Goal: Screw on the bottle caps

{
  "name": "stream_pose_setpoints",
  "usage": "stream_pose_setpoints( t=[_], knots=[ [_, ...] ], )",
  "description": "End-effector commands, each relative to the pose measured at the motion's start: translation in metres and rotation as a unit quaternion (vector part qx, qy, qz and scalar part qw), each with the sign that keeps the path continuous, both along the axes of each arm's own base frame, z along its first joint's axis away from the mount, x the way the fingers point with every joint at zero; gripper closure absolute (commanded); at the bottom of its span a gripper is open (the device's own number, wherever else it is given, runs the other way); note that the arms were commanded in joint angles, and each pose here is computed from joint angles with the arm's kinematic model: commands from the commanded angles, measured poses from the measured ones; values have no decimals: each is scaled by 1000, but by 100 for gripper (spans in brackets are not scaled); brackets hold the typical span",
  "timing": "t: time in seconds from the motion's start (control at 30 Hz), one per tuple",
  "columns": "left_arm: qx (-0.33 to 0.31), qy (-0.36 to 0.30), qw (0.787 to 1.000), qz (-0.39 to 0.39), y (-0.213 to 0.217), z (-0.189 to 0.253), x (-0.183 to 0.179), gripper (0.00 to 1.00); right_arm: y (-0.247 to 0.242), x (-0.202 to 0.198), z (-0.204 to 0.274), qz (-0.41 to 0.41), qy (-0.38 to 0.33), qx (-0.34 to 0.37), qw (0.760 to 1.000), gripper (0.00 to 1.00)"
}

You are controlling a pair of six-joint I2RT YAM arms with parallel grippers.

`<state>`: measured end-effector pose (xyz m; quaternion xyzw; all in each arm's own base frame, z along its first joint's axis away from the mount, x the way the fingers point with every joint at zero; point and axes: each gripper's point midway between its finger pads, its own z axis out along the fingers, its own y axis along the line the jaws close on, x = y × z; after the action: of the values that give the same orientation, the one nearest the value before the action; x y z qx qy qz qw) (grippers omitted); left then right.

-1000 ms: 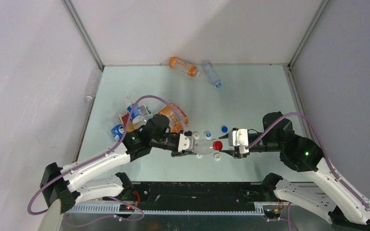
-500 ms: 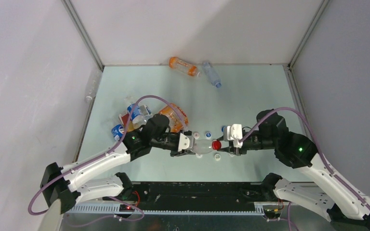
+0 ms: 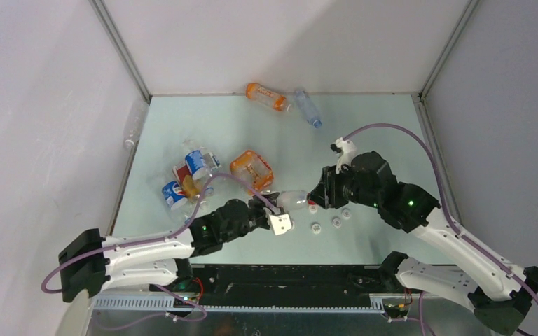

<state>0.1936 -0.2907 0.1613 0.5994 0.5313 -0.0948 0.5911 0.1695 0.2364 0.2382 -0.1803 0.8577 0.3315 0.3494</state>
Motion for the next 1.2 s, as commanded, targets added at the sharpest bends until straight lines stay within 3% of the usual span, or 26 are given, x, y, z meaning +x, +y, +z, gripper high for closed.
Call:
stream_pose_setpoints(
  t=[0.0, 0.13, 0.2, 0.27, 0.37, 0.5, 0.73, 1.17],
  knots=[
    [-135, -110, 978, 111, 11, 84, 31, 88, 0, 13, 41, -88, -4, 99, 991, 94],
    [-120, -73, 983, 117, 16, 68, 32, 89, -6, -5, 67, 36, -141, 77, 986, 68],
    [-107, -34, 989, 94, 14, 58, 29, 89, -13, -13, 73, 88, -206, 52, 973, 61],
    [-101, 10, 994, 49, 8, 51, 20, 89, -21, -23, 73, 147, -271, 14, 951, 55],
    [-99, 56, 992, -52, -6, 54, -8, 90, -26, -44, 68, 261, -361, -31, 895, 52],
    [-72, 90, 987, -113, -10, 54, -27, 90, -32, -57, 66, 327, -424, -59, 843, 50],
    [-44, 132, 973, -184, -23, 51, -48, 89, -31, -52, 60, 363, -462, -93, 804, 47],
    [-30, 145, 964, -221, -36, 52, -54, 89, -18, -64, 47, 418, -438, -70, 793, 48]
  ],
)
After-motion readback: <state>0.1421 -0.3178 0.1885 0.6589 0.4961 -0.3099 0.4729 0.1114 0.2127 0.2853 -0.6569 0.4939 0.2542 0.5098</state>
